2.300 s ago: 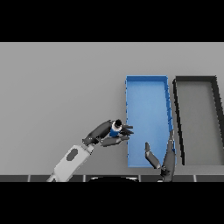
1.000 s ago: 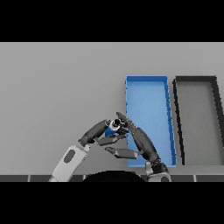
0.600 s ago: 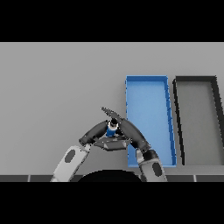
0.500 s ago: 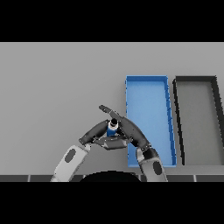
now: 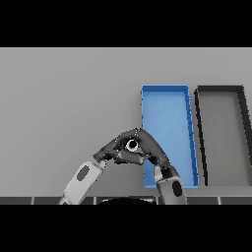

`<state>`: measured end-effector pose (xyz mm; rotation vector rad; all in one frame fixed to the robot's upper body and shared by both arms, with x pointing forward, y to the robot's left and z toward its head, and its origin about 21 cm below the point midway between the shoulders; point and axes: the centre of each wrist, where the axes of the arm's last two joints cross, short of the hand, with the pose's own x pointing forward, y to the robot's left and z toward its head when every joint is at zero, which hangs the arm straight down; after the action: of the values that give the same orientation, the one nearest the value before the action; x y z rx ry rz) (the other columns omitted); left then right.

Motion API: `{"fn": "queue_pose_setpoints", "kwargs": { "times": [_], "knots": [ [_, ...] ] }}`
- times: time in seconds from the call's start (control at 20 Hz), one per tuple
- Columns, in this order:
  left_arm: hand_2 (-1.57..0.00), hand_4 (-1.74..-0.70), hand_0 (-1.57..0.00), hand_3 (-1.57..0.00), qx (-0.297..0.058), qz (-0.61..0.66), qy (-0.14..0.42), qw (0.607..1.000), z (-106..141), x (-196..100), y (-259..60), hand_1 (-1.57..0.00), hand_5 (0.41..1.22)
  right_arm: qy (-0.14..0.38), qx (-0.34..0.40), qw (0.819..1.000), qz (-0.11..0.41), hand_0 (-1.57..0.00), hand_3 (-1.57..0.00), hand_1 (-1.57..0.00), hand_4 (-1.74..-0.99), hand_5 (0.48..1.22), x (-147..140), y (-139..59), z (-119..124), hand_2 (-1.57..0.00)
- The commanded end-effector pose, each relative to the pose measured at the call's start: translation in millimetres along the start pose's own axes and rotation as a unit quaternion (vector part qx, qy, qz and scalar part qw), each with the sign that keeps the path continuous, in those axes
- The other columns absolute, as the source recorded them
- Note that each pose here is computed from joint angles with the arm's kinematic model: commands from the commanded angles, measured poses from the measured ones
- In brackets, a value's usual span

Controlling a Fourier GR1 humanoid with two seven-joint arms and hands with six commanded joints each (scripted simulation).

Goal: Pick up the blue pipe and place it into the blue bin.

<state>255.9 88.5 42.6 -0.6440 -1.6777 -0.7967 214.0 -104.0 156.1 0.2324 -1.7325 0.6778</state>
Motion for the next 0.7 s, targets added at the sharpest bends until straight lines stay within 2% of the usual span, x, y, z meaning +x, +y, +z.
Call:
{"fn": "queue_pose_setpoints", "kwargs": {
  "times": [0.0,0.15,0.3,0.4,0.45,0.5,0.55,0.65],
  "knots": [
    [-1.55,-1.72,-1.57,-1.37,-0.002,0.002,-0.006,1.000,0.0,-0.6,0.3,-1.57,1.221,-0.011,0.002,1.000,0.014,-1.41,-1.35,-1.42,-1.474,0.996,1.7,2.2,0.4,-1.42],
    [-1.55,-1.73,-1.57,-1.42,0.000,-0.003,-0.019,1.000,-3.3,0.9,-0.1,-1.57,1.221,-0.023,0.010,1.000,0.018,-1.49,-1.46,-1.49,-1.485,1.106,4.5,5.1,1.3,-1.49],
    [-1.56,-1.73,-1.57,-1.43,0.001,-0.001,-0.017,1.000,-2.4,0.0,-0.1,-1.57,1.221,-0.010,-0.003,1.000,-0.024,-1.53,-1.51,-1.53,-1.492,1.162,3.7,8.0,2.7,-1.53],
    [-1.56,-1.73,-1.57,-1.43,0.006,-0.005,-0.010,1.000,-3.8,2.2,1.2,-1.57,1.221,-0.020,-0.008,0.999,-0.033,-1.54,-1.53,-1.55,-1.494,1.183,2.0,11.4,1.9,-1.55],
    [-1.57,-1.73,-1.57,-1.26,0.007,-0.009,-0.013,1.000,-2.6,2.0,1.3,-1.57,1.221,-0.024,-0.010,0.999,-0.035,-1.55,-1.54,-1.55,-1.495,1.191,0.5,10.1,2.0,-1.55],
    [-1.34,-1.63,-1.45,-1.05,0.008,-0.016,-0.016,1.000,-2.0,2.8,-1.0,-1.37,1.221,-0.030,-0.016,0.999,-0.036,-1.55,-1.55,-1.55,-1.496,1.197,1.4,8.9,3.7,-1.55],
    [-1.07,-1.51,-1.18,-0.84,0.004,-0.025,-0.007,1.000,-2.8,5.8,1.2,-1.09,1.221,-0.032,-0.021,0.999,-0.037,-1.56,-1.55,-1.56,-1.496,1.202,1.9,9.1,3.0,-1.56],
    [-0.68,-1.32,-0.75,-0.54,-0.016,-0.041,0.004,0.999,-2.2,1.9,3.9,-0.70,1.221,-0.027,-0.022,0.999,-0.025,-1.56,-1.56,-1.56,-1.497,1.209,0.6,11.8,0.8,-1.56]
  ]
}}
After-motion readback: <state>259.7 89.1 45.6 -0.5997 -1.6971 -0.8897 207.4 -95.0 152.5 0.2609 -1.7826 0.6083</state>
